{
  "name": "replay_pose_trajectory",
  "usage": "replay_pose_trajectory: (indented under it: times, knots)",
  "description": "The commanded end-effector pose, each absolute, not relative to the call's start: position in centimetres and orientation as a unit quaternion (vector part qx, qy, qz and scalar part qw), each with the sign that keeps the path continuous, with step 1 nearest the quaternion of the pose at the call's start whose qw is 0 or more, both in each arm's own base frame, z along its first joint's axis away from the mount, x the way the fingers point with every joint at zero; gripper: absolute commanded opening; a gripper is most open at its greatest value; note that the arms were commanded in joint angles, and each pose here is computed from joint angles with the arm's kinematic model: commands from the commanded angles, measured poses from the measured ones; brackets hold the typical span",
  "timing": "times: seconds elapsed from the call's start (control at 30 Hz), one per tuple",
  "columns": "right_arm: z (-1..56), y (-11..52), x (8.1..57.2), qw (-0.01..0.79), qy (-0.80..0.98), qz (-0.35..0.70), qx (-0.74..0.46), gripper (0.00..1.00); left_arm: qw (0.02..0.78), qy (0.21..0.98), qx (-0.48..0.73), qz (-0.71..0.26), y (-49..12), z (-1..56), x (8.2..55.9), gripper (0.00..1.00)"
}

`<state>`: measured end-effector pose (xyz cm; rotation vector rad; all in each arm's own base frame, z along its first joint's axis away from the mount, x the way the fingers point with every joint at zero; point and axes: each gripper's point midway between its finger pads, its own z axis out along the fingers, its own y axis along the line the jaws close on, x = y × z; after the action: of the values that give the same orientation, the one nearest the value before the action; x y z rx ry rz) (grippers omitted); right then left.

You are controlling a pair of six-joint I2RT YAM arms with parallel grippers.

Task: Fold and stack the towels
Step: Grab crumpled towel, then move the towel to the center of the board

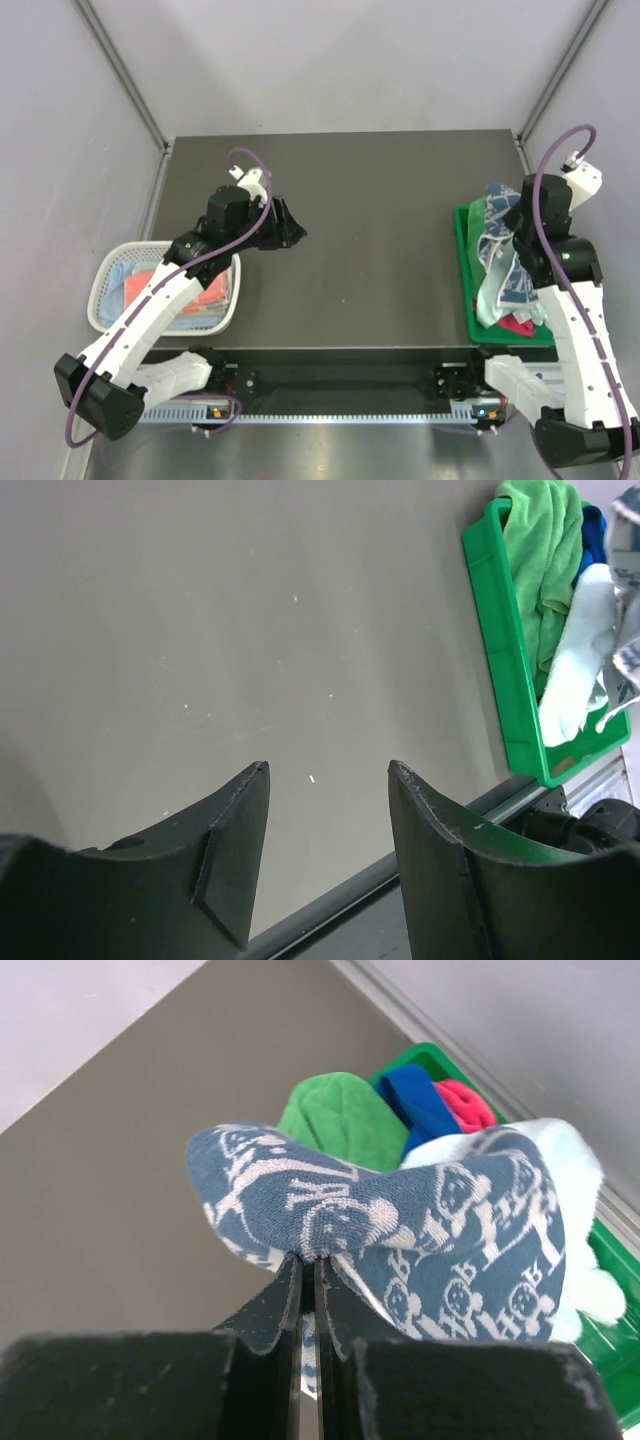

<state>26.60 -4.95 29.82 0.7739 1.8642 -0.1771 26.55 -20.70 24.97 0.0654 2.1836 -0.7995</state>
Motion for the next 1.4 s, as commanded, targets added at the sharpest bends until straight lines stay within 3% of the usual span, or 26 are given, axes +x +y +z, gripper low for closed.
replay_pose_trajectory:
  times: [0.0,0.17,0.33,0.5,0.6,0.7,0.8,0.9,1.07,1.17,1.2,1.3,1.37]
  knots:
    - [32.0,-3.6,27.8,0.540,0.789,-0.037,0.290,0.00,0.443,0.836,0.030,-0.323,-20.6,28.2,27.3,0.56]
    - [33.2,2.2,32.2,0.536,0.816,0.062,0.207,0.00,0.466,0.835,0.011,-0.292,-19.4,29.2,28.2,0.56]
    - [33.6,13.7,36.1,0.529,0.833,0.134,0.091,0.00,0.491,0.834,-0.021,-0.250,-17.2,30.9,29.9,0.56]
    - [30.3,24.4,35.4,0.480,0.839,0.256,-0.003,0.00,0.516,0.831,-0.074,-0.193,-13.2,32.1,31.5,0.58]
    - [26.4,29.6,32.6,0.436,0.843,0.313,-0.050,0.00,0.516,0.832,-0.088,-0.185,-12.3,32.0,31.9,0.59]
    - [19.0,33.5,26.5,0.348,0.866,0.339,-0.115,0.00,0.500,0.841,-0.088,-0.189,-12.8,30.6,32.4,0.58]
    - [15.2,35.8,21.7,0.289,0.870,0.364,-0.167,0.00,0.471,0.854,-0.083,-0.206,-14.1,28.1,33.0,0.58]
    - [9.8,35.9,13.6,0.224,0.877,0.351,-0.238,0.00,0.440,0.866,-0.090,-0.222,-15.3,25.2,33.5,0.57]
    - [6.6,31.8,8.7,0.184,0.891,0.333,-0.247,0.01,0.374,0.891,-0.086,-0.242,-17.8,20.0,33.8,0.57]
    - [5.8,28.7,8.0,0.183,0.907,0.308,-0.223,0.16,0.349,0.905,-0.066,-0.236,-19.7,17.1,34.0,0.58]
    - [5.9,28.0,8.3,0.190,0.912,0.295,-0.212,0.35,0.331,0.915,-0.053,-0.225,-20.6,15.5,34.1,0.59]
    - [7.2,25.5,10.9,0.247,0.929,0.231,-0.150,0.58,0.302,0.929,-0.020,-0.212,-22.5,13.3,34.5,0.60]
    - [7.8,23.4,13.0,0.289,0.935,0.185,-0.089,0.62,0.299,0.932,-0.006,-0.206,-23.2,12.6,35.3,0.61]
